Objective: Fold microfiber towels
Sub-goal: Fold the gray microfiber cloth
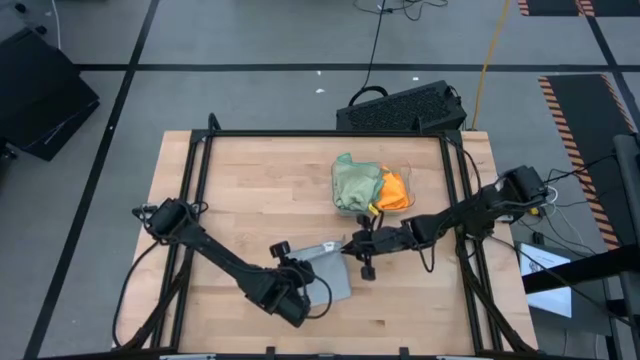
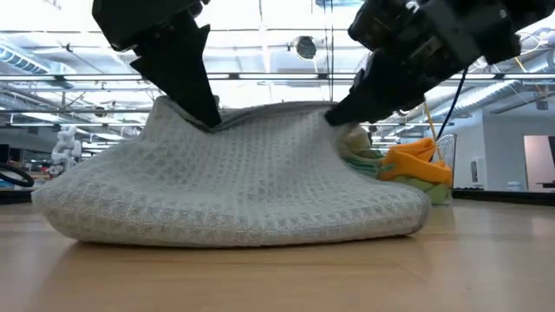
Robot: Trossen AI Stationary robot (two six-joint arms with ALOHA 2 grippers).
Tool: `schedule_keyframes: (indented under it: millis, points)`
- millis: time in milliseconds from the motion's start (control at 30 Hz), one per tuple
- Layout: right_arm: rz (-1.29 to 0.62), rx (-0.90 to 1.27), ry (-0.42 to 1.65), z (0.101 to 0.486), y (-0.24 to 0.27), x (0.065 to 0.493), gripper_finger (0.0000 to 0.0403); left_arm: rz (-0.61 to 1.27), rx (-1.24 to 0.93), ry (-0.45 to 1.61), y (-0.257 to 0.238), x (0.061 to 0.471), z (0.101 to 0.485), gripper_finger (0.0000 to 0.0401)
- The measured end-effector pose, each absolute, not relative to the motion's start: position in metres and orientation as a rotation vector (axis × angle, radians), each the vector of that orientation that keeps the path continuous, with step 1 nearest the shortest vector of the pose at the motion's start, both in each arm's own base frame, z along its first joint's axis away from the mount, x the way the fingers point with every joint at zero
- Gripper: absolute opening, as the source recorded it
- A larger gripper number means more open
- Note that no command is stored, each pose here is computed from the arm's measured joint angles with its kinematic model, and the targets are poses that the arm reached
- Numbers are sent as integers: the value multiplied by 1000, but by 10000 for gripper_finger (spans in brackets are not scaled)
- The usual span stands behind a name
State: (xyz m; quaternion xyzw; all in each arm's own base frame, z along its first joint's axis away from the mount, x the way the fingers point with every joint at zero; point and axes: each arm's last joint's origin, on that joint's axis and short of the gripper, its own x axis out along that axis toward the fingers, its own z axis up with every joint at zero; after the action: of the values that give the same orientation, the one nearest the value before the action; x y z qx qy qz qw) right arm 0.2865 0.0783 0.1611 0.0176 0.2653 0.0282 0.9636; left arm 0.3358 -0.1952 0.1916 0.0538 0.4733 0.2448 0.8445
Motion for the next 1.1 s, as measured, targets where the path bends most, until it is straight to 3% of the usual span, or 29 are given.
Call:
schedule_keyframes:
  millis: [267, 567, 767, 1100]
  points:
    - [39, 78, 589, 138, 72, 295, 11, 562, 89, 1061, -176, 334, 171, 35]
    - [52, 105, 598, 142, 71, 294, 12, 573, 63, 1059, -165, 338, 162, 35]
    - [25, 106, 585, 142, 68, 295, 45, 589, 31, 1074, -160, 339, 160, 39]
    - [-3, 101, 542, 151, 68, 294, 132, 623, 13, 1010, -155, 336, 178, 137]
